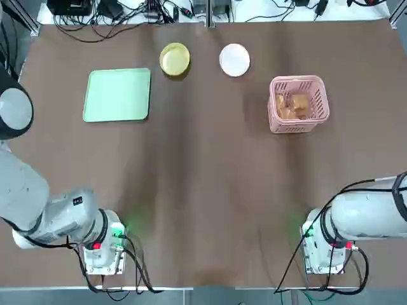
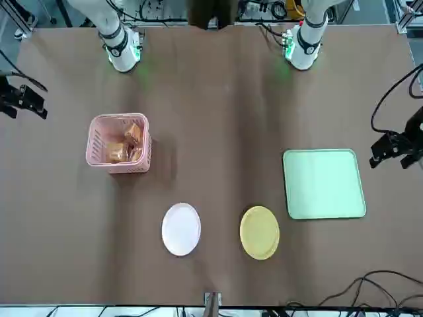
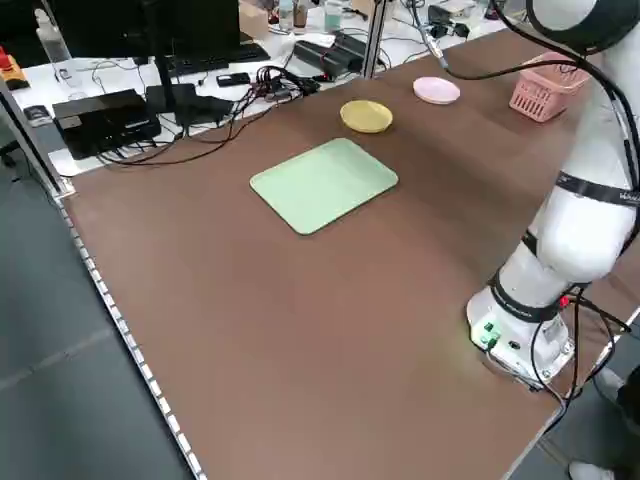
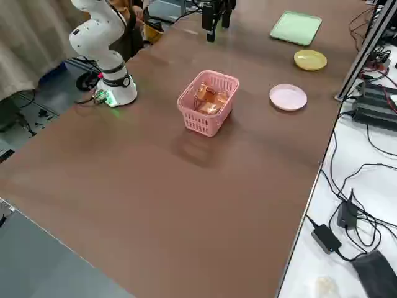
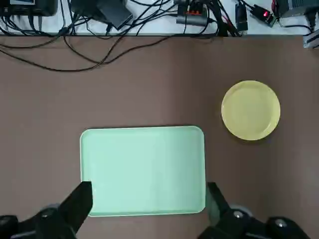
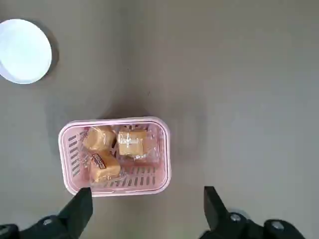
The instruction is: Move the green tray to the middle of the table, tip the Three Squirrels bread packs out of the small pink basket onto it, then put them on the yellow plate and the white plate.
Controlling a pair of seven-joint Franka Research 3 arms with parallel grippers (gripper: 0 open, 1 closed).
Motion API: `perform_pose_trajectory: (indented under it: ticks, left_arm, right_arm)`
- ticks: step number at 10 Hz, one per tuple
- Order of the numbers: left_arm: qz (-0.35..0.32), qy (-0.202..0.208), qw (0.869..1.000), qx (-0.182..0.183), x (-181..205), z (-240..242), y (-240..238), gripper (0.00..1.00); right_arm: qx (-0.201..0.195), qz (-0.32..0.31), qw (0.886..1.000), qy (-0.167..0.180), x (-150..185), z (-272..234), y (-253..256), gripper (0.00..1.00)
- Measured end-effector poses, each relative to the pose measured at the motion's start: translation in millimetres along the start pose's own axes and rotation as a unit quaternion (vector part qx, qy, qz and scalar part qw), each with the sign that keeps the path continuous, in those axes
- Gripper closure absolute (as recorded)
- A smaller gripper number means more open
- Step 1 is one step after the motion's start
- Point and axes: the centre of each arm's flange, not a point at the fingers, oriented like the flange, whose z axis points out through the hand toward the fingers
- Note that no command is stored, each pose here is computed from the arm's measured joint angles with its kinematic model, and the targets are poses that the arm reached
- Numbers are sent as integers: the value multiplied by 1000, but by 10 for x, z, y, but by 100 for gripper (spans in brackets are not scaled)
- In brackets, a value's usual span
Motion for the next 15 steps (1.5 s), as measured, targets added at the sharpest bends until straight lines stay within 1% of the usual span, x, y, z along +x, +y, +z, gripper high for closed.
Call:
perform_pose_trajectory:
  ticks: [4, 5, 6, 7, 8, 9, 11, 12, 13, 15]
  left_arm:
    - [-1, -5, 1000, 0, -11, 20, -8, 0]
    - [-5, -22, 1000, 2, -45, 78, -60, 0]
    - [-16, -49, 999, 4, -96, 189, -204, 0]
    - [-36, -77, 996, 5, -146, 357, -476, 0]
    - [-58, -99, 993, 3, -197, 626, -833, 0]
    - [-79, -99, 992, -1, -222, 1021, -1167, 0]
    - [-114, -44, 992, -7, -343, 2023, -1665, 0]
    - [-124, -16, 992, -10, -465, 2482, -1771, 0]
    - [-125, -3, 992, -10, -580, 2856, -1834, 0]
    - [-119, 0, 993, -2, -761, 3437, -2046, 0]
  right_arm:
    - [0, 0, 1000, 0, 0, 0, 0, 1]
    - [0, 0, 1000, 0, 0, 0, -1, 1]
    - [0, 0, 1000, 0, 0, 1, -1, 1]
    - [0, 0, 1000, 0, 0, 1, 0, 1]
    - [0, 0, 1000, 0, 0, 2, 2, 1]
    - [0, 0, 1000, 0, 1, 4, 3, 1]
    - [0, 1, 1000, -1, 1, 6, 6, 1]
    - [0, 1, 1000, -1, 1, 6, 7, 1]
    - [0, 0, 1000, -1, 1, 6, 5, 1]
    - [0, -1, 1000, -1, 1, 4, -11, 1]
